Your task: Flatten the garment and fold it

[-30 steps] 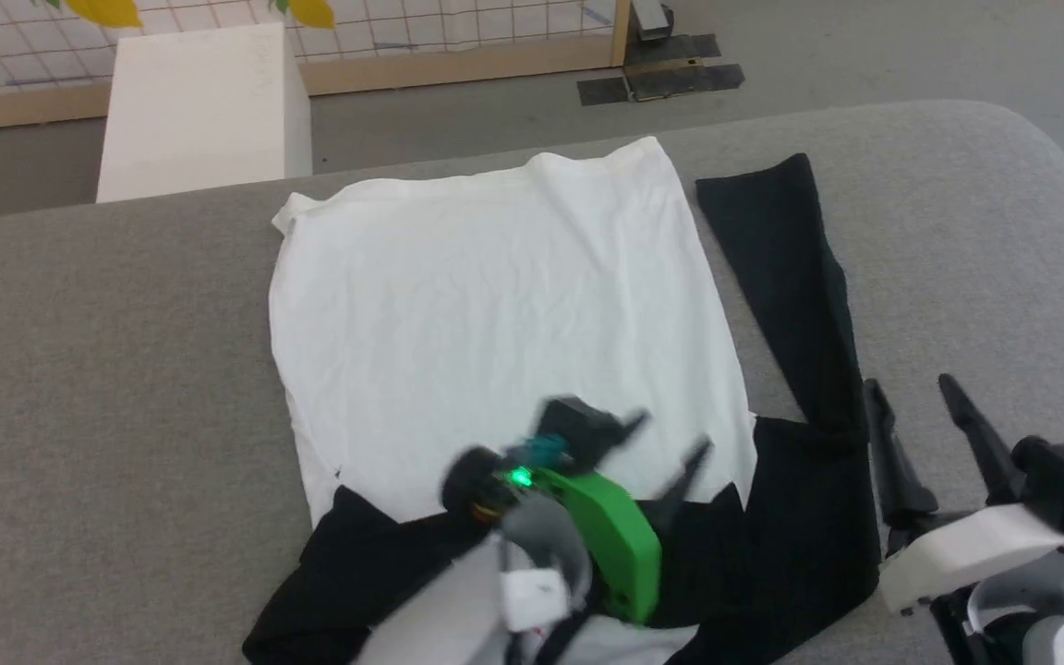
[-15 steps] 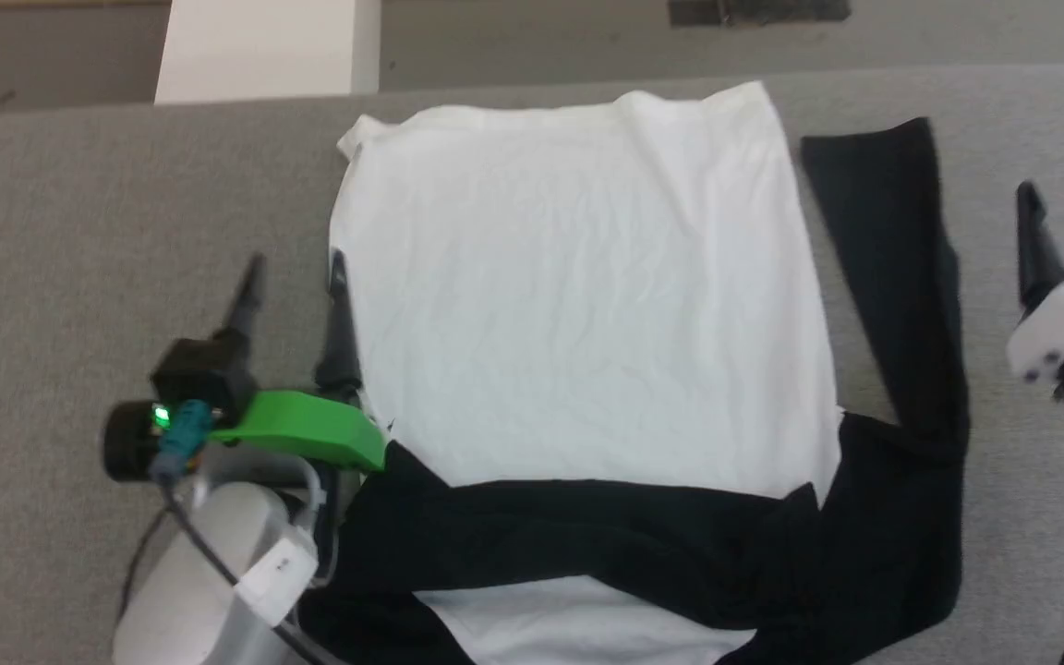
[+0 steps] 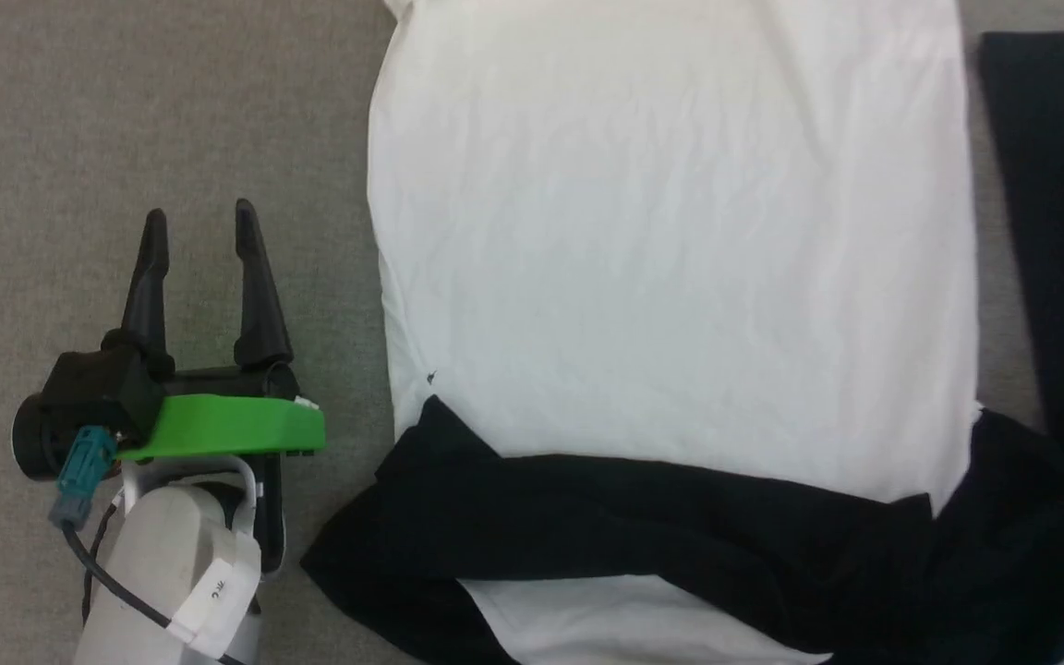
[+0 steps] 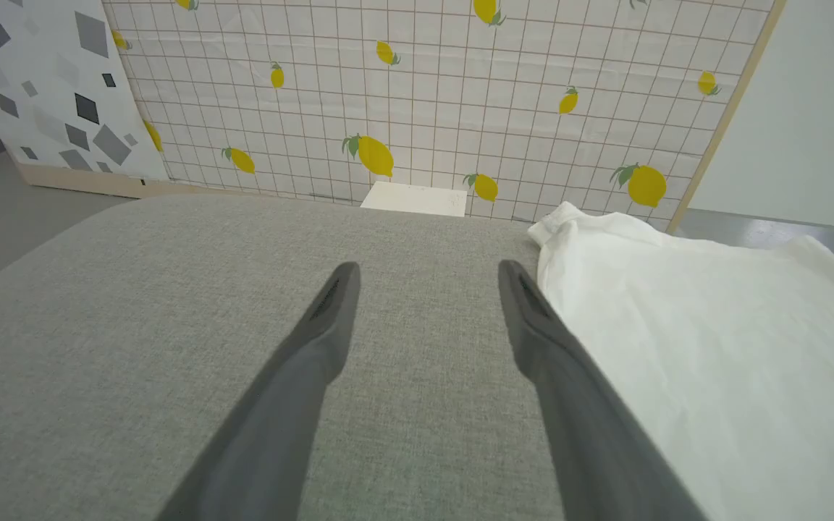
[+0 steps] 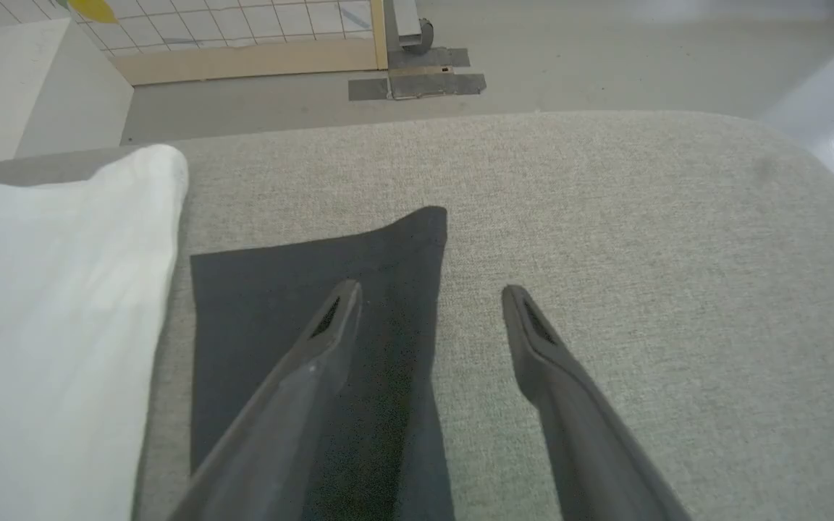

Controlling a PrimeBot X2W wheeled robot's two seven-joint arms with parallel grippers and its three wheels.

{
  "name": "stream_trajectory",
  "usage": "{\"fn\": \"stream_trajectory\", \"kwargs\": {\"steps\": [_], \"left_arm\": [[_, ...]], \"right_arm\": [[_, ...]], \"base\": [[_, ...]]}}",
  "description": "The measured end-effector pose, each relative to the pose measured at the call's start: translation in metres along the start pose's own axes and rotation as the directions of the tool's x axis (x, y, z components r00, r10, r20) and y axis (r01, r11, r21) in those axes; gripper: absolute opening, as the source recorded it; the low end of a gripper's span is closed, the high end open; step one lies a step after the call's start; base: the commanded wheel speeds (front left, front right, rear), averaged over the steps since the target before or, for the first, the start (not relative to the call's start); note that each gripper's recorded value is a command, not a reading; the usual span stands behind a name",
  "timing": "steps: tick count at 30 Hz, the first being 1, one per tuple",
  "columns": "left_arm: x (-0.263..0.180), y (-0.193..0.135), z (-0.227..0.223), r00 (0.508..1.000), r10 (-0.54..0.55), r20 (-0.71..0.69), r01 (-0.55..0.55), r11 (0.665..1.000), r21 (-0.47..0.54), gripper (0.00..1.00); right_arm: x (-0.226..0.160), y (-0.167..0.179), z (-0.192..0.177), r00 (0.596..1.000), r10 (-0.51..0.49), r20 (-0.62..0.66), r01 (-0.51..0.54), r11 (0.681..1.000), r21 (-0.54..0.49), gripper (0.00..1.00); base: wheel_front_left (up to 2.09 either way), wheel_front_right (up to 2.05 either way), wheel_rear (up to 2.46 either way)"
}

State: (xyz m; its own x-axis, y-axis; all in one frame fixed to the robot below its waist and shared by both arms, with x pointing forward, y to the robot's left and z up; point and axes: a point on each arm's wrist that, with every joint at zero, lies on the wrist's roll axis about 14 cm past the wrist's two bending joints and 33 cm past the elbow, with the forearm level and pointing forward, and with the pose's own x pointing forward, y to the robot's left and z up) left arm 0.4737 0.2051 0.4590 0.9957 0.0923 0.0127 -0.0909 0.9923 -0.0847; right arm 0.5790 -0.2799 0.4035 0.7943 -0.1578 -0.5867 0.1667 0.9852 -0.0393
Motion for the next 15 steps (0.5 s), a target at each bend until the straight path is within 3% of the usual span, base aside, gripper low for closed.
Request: {"fn": "stream_trajectory", "kwargs": {"steps": [4, 5, 7, 15], "left_arm": [[-0.003, 0.014, -0.015, 0.999, 0.031, -0.033, -0.031, 0.999, 0.022, 1.0], [-0.004, 0.017, -0.017, 0.999, 0.039, -0.038, -0.038, 0.999, 0.026, 1.0], [-0.007, 0.024, -0.019, 0.997, 0.057, -0.047, -0.056, 0.998, 0.029, 1.0], [-0.027, 0.039, -0.018, 0.994, 0.085, -0.069, -0.083, 0.996, 0.045, 1.0]], "right_arm": [[0.021, 0.009, -0.03, 0.991, 0.003, -0.134, -0.004, 1.0, -0.012, 1.0], [0.024, 0.012, -0.032, 0.99, 0.007, -0.144, -0.008, 1.0, -0.009, 0.62], [0.029, 0.014, -0.027, 0.99, 0.008, -0.141, -0.01, 1.0, -0.009, 0.02], [0.01, 0.008, -0.019, 0.998, 0.01, -0.059, -0.01, 1.0, -0.007, 0.0]], "base": [[0.0, 0.0, 0.0], [0.0, 0.0, 0.0], [0.0, 0.0, 0.0], [0.0, 0.0, 0.0]]}}
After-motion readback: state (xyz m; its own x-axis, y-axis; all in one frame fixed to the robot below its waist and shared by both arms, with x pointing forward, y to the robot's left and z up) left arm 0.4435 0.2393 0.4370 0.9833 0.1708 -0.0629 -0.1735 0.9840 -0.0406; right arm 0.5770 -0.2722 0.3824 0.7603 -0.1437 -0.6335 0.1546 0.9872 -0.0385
